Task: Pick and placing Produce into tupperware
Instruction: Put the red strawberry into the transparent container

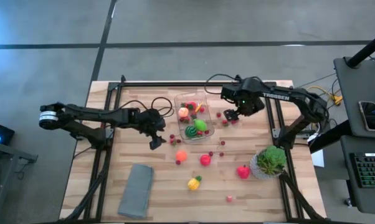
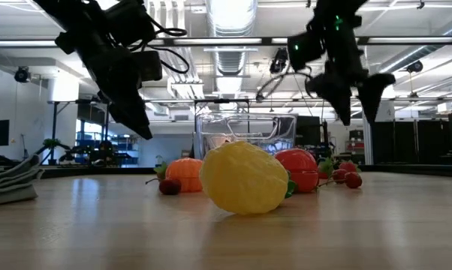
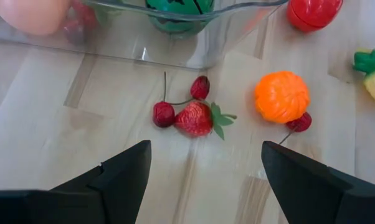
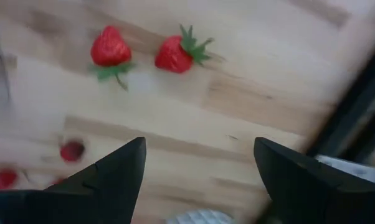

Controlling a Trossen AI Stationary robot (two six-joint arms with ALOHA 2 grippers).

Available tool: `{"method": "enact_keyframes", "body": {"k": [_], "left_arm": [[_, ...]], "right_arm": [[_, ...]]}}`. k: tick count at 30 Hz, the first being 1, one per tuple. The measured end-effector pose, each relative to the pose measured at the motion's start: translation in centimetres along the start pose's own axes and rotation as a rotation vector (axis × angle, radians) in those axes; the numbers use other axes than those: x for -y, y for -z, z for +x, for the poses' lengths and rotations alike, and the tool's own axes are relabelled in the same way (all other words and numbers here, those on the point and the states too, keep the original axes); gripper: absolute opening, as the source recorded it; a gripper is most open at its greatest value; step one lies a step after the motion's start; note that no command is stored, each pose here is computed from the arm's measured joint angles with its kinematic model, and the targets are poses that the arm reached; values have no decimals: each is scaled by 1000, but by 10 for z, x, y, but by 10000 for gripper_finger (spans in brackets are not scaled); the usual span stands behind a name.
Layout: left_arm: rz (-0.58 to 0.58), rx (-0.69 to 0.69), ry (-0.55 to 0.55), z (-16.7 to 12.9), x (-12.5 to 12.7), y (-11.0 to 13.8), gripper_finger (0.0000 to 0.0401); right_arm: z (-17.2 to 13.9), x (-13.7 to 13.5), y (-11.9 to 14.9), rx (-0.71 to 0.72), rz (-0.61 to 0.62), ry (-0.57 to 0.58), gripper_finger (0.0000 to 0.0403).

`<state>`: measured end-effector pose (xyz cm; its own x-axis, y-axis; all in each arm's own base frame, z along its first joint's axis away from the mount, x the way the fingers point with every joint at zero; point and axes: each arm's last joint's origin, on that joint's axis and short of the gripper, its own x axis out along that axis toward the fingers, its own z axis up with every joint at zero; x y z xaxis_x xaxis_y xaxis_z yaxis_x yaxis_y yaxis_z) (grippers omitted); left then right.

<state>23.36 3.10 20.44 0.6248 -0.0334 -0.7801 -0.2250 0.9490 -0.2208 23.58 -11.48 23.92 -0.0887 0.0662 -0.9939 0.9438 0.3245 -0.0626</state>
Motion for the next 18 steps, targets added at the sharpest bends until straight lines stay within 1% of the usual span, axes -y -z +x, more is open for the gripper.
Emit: {"method": "enact_keyframes", "body": {"k": [3, 7, 11, 13, 18], "left_arm": [[0, 0, 0, 0, 0, 0, 289], [0, 1, 0, 0, 0, 0, 289], [2, 13, 1, 0, 0, -1, 289], [3, 22, 2, 0, 0, -2, 290], [3, 22, 2, 0, 0, -2, 290]], "right_arm": [[19, 1, -3, 8, 62, -29, 289], [37, -2, -6, 50, 144, -83, 288], [55, 1, -12, 87, 299, -131, 286], [62, 4, -11, 84, 372, -136, 285], [76, 6, -9, 94, 425, -144, 284]]}}
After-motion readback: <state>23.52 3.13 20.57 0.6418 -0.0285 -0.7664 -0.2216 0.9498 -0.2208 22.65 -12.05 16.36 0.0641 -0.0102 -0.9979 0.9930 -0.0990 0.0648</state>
